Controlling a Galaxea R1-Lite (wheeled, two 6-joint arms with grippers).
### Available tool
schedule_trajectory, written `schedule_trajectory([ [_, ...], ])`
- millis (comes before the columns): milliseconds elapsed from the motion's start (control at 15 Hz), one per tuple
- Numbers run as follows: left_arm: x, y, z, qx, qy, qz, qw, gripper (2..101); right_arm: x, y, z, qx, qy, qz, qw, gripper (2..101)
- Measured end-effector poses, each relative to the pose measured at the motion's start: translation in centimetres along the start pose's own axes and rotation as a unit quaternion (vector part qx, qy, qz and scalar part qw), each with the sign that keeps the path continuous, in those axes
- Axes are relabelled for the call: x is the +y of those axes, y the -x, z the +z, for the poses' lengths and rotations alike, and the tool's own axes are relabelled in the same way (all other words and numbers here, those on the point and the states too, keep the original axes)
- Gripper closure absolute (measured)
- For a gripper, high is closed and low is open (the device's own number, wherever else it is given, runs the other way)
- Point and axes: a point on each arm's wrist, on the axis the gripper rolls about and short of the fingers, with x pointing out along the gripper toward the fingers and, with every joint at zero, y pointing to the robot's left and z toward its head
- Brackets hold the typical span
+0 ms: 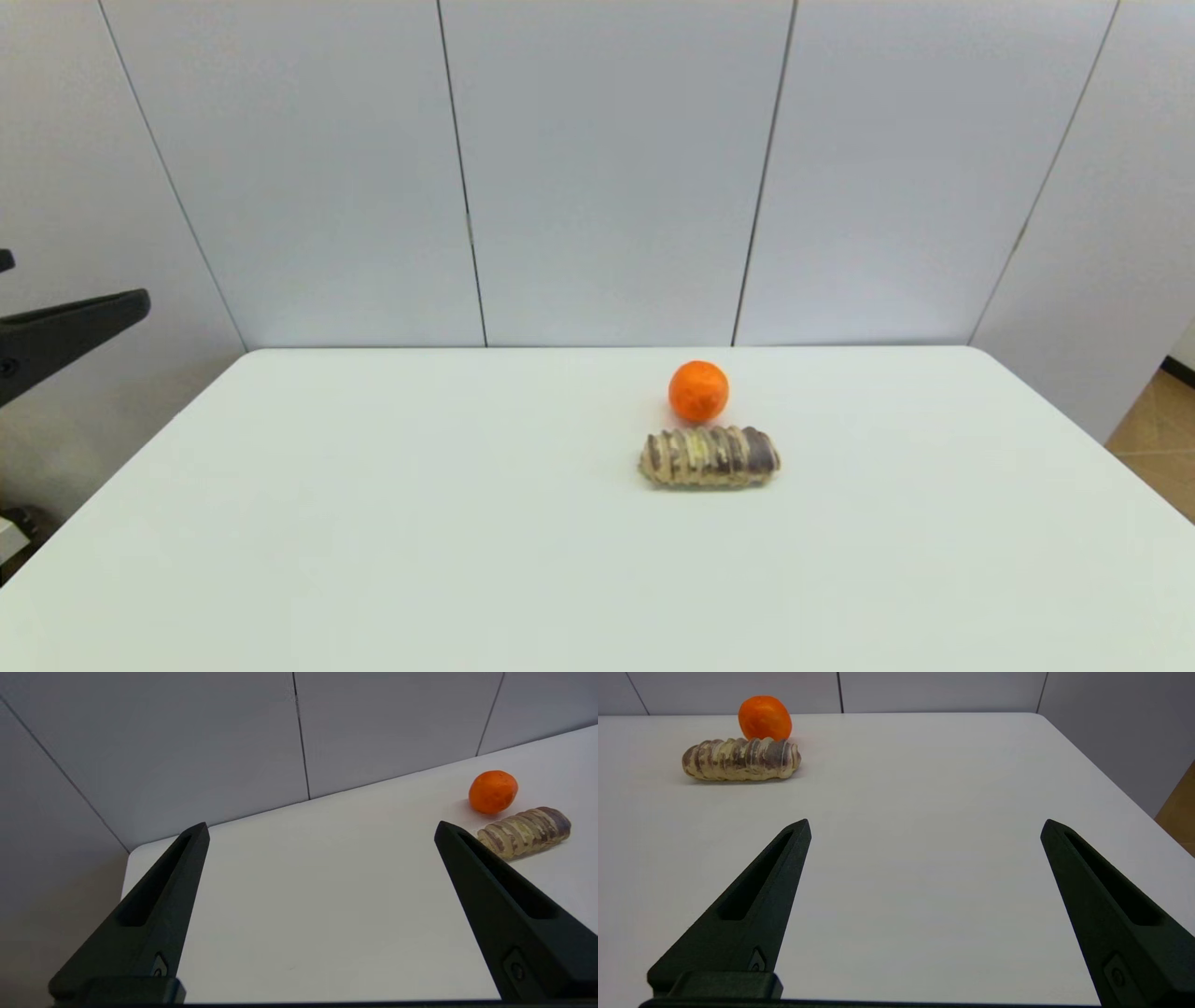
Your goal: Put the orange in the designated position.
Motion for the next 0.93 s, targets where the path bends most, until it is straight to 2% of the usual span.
schedule_trajectory([
  [467,-0.5,2.9,-3.0,-0.004,-0.027,0.01,1.0,5.4,0.0,0.0,0.0,0.0,0.0,0.0,1.0,4.6],
  [933,-1.3,6.3,-6.2,-0.053,-0.035,0.043,0.997,5.4,0.0,0.0,0.0,0.0,0.0,0.0,1.0,4.6],
])
